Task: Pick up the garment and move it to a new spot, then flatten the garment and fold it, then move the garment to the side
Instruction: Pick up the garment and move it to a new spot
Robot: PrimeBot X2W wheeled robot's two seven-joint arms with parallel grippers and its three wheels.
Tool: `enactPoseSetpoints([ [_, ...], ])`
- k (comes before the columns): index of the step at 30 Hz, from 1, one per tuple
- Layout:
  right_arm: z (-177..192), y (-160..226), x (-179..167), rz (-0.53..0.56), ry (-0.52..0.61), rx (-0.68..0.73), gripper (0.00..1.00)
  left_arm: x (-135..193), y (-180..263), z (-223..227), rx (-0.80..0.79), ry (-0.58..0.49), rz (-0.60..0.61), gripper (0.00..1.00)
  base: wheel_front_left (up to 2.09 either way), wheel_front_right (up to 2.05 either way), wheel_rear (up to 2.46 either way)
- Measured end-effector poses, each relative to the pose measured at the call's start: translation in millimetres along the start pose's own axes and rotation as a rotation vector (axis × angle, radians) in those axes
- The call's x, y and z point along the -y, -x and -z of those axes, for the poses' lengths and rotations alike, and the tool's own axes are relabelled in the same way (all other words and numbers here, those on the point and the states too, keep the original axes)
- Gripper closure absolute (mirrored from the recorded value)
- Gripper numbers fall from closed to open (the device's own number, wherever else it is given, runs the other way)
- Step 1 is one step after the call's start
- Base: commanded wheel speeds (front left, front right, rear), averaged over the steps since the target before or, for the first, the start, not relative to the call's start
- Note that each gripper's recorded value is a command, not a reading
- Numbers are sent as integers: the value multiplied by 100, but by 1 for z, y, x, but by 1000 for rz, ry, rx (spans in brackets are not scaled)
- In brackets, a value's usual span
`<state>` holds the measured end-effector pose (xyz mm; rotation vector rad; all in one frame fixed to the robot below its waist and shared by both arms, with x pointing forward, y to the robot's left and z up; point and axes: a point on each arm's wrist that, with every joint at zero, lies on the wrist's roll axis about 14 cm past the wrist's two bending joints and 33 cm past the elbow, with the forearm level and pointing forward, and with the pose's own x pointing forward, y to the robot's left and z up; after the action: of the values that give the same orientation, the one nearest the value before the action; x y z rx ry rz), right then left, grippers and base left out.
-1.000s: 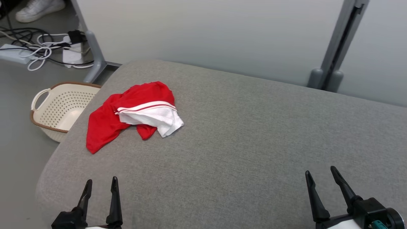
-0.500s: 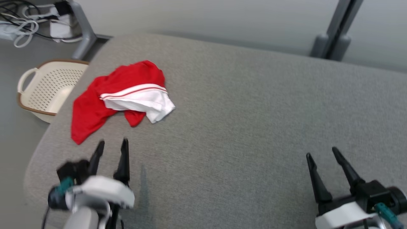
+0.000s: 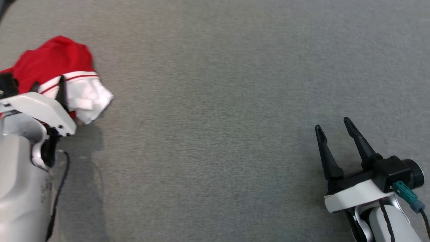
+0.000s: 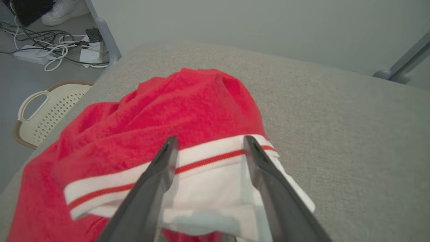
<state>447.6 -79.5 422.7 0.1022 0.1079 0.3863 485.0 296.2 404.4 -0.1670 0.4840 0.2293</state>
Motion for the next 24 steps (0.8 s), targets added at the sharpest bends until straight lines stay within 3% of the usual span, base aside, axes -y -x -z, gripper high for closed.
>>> enactPoseSetpoints([
  [4, 5, 3, 15, 48, -13, -14, 0, -4, -24, 23, -118, 20, -43, 0, 0, 0, 0],
  [5, 6, 5, 19, 63, -14, -15, 0, -6, -28, 31, -155, 16, -49, 5, 0, 0, 0],
  [6, 6, 7, 24, 79, -15, -17, 0, -9, -32, 34, -173, 14, -57, 43, 0, 0, 0],
  [7, 6, 10, 28, 94, -15, -18, 0, -12, -35, 37, -189, 19, -65, 62, 0, 0, 0],
  [8, 6, 12, 33, 109, -15, -19, 0, -13, -38, 38, -199, 16, -65, 100, 0, 0, 0],
  [16, 2, 24, 43, 155, -17, -15, 0, -10, -37, 24, -185, -32, -12, 100, 0, 0, 0],
  [20, -5, 25, 36, 149, -25, 3, 0, 4, -32, -14, -78, -58, 53, 100, 0, 0, 0],
  [24, -14, 26, 29, 138, -30, 26, 0, 41, -18, -69, 82, -104, 169, 100, 0, 0, 0],
])
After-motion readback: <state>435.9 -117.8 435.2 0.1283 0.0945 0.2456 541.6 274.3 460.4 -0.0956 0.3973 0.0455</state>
